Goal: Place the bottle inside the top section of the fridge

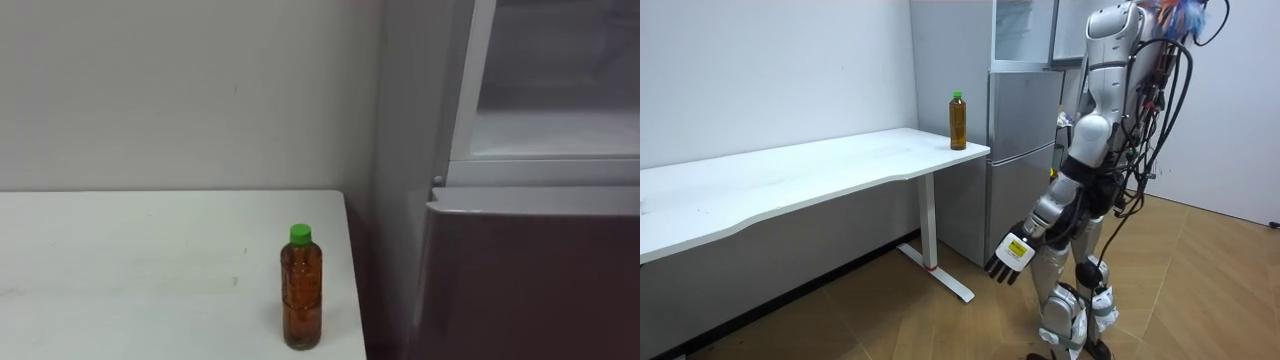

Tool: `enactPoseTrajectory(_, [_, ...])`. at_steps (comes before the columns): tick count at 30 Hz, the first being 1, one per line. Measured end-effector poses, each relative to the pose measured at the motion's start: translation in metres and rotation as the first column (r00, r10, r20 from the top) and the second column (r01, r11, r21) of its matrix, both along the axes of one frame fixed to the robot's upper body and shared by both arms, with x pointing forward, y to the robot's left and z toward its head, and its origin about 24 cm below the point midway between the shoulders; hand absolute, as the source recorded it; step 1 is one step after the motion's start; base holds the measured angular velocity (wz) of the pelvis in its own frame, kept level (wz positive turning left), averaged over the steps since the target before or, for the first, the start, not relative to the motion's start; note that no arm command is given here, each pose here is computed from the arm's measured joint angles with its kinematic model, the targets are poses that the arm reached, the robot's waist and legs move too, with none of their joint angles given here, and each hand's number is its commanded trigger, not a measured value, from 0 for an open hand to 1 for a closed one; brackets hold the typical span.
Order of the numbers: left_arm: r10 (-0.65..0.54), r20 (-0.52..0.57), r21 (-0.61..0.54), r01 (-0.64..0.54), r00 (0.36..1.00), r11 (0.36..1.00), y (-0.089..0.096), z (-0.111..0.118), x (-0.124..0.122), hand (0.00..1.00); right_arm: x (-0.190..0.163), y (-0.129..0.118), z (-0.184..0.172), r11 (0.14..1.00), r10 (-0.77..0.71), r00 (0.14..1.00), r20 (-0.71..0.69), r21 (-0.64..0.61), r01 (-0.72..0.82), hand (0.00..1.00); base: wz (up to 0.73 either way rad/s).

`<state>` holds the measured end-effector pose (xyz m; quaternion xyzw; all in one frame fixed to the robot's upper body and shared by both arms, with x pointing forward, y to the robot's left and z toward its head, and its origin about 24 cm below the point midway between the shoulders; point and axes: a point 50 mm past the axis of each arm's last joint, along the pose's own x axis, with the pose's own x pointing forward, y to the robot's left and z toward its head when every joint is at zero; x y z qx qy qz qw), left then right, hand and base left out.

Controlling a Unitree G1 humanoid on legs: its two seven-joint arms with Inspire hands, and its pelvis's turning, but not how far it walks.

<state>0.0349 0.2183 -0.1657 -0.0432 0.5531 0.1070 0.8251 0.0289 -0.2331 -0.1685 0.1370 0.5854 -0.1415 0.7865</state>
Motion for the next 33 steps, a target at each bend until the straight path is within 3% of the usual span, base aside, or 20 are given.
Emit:
enactPoseTrajectory(9, [-0.026,0.027,0.015,0.026,0.999,1.0,0.0,0.001,0.003,0.0,0.041,0.003,0.014,0.988,0.156,0.965,0.211,-0.045,-0.15,0.0,-0.02])
enactPoseTrajectory(15, [-0.059,0.04,0.03,0.058,0.997,0.998,0.002,0.002,0.008,0.0,0.102,0.015,0.048,0.958,0.284,0.828,0.483,-0.112,-0.264,0.0,-0.01])
enactPoseTrajectory(22, [-0.091,0.051,0.042,0.089,0.995,0.995,0.002,0.003,0.013,0.0,0.135,0.034,0.085,0.929,0.355,0.665,0.657,-0.166,-0.332,0.0,-0.03])
enactPoseTrajectory(29, [-0.104,0.048,0.052,0.102,0.993,0.993,0.005,0.004,0.014,0.0,0.15,0.04,0.106,0.915,0.375,0.571,0.73,-0.193,-0.353,0.0,0.0])
enactPoseTrajectory(33, [-0.106,0.05,0.056,0.103,0.993,0.993,0.006,0.004,0.015,0.0,0.162,0.045,0.13,0.905,0.386,0.473,0.792,-0.228,-0.359,0.0,0.0])
